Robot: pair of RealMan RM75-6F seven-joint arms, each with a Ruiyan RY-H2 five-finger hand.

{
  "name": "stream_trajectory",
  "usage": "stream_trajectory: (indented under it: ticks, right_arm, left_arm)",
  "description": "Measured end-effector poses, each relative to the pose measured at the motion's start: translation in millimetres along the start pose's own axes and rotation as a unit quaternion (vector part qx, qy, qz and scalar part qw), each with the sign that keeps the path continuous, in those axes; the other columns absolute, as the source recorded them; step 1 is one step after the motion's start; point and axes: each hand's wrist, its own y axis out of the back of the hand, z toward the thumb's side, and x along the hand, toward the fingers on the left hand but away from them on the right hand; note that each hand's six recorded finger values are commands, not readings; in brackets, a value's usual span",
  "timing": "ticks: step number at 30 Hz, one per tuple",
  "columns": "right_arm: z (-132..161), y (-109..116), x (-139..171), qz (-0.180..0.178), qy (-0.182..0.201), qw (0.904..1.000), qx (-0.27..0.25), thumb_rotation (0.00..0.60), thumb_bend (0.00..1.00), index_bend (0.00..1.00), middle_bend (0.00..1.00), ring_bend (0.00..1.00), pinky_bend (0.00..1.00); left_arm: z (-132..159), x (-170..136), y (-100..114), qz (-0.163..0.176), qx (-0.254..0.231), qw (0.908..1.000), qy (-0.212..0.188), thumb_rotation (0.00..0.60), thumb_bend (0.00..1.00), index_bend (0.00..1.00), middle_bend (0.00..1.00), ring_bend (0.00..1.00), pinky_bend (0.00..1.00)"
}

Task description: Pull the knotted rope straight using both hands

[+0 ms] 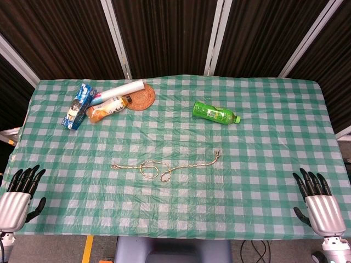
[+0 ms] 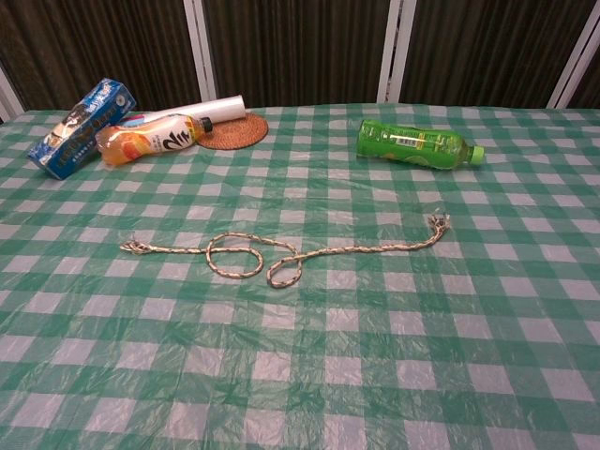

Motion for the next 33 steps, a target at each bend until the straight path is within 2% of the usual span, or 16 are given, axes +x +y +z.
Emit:
stream_trajectory:
  ticks: [7,13,15,20,24,33]
  right_arm:
    - [0,0,1,0.003,0.001,1.0,-0.002,0.6,0.33,0.0,0.0,0.0,0.0]
    - [0,0,0,0.003,0.001,1.0,-0.003,0.6,0.33,0.0,0.0,0.0,0.0]
    - [0,-1,0,0.004,0.001,1.0,-0.002,0.6,0.33,0.0,0.0,0.0,0.0]
    - [-2,-2,-2,0.005,-0.004,1.0,-0.001,0.6,0.33,0.0,0.0,0.0,0.0]
    - [-3,-5,-5,0.01,-0.009,0.9999,0.002,0.6,0.33,0.0,0.0,0.0,0.0]
    - [-5,-7,-7,0.016,-0.015,0.9997,0.004,0.6,0.33,0.0,0.0,0.0,0.0]
  left_arm:
    - [10,4,-5,-0.003,-0.002,0.9998,-0.018,0.6,0.42,0.0,0.0,0.0,0.02]
    - [34,30,-21,-0.002,-0.02,0.9981,-0.058,0.6,0.43,0.0,0.0,0.0,0.02]
    - [45,44,-28,-0.001,-0.022,0.9971,-0.073,0.6,0.43,0.04,0.0,0.0,0.01]
    - [69,80,-49,0.001,-0.028,0.9944,-0.102,0.6,0.44,0.23,0.0,0.0,0.01]
    - [89,104,-68,-0.004,-0.033,0.9924,-0.118,0.6,0.44,0.3,0.0,0.0,0.01]
    - [127,142,-108,-0.044,-0.032,0.99,-0.13,0.6,0.43,0.35,0.0,0.0,0.01]
